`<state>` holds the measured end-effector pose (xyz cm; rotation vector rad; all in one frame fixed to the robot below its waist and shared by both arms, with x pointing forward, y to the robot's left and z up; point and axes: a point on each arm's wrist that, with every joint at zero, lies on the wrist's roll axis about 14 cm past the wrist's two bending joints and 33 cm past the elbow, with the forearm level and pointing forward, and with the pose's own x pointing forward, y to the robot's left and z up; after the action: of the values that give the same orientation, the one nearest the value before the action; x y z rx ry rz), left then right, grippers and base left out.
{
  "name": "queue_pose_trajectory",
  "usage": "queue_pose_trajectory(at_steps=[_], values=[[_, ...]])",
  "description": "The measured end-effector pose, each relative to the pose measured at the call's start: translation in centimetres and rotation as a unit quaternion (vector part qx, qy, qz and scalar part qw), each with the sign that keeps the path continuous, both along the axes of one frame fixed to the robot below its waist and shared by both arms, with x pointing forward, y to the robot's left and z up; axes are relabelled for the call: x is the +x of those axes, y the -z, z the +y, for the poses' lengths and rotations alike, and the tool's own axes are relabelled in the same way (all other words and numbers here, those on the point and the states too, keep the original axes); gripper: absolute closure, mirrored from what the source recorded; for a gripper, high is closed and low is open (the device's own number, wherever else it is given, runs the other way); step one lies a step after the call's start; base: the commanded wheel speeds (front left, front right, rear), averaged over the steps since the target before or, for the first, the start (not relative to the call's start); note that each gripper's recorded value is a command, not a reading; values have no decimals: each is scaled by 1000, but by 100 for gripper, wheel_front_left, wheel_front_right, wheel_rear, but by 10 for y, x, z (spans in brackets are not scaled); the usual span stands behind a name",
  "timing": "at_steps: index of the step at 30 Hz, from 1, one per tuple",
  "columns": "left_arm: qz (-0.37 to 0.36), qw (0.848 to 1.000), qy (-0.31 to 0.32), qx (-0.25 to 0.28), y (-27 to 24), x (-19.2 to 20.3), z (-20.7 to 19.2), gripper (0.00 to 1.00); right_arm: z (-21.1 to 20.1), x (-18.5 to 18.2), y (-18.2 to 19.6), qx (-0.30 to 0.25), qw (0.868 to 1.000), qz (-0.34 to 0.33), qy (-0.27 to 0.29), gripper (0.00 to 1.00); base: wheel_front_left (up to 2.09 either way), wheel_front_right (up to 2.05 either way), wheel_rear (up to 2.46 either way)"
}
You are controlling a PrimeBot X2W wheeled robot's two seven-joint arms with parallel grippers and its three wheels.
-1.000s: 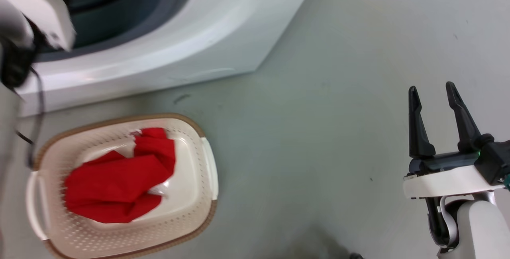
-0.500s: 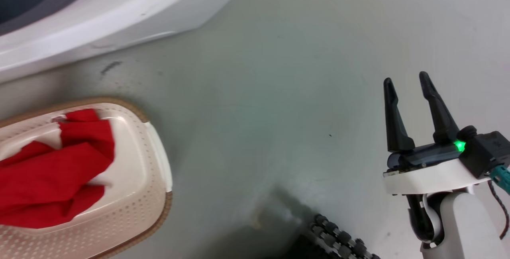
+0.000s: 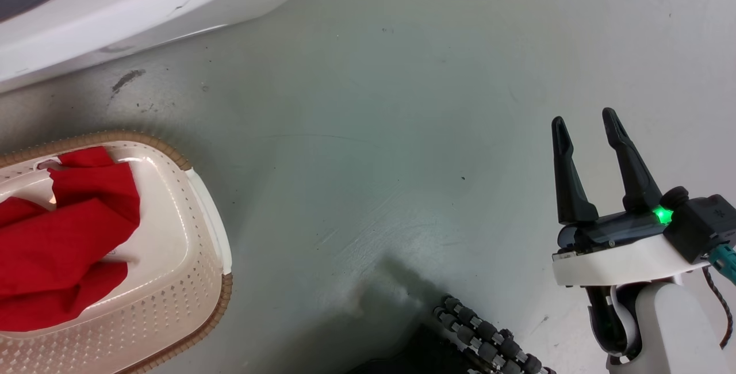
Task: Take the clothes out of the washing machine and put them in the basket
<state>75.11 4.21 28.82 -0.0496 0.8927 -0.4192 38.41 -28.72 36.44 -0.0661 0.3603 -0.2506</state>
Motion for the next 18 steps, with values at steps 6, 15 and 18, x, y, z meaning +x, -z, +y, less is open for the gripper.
queue_pose_trajectory(at_steps=[6, 15, 18], values=[[-1, 1000, -1, -2, 1, 0, 1, 100, 1, 1, 0, 1, 1000, 0, -1, 0, 0, 0, 0], [-96, 995, -16, -26, -39, 20, 5, 100, 3, 11, -12, -7, 1000, -22, -14, 0, 0, 0, 0], [-141, 989, -13, -42, -59, 19, 1, 100, 2, 14, -18, -13, 999, -31, -17, 0, 0, 0, 0]])
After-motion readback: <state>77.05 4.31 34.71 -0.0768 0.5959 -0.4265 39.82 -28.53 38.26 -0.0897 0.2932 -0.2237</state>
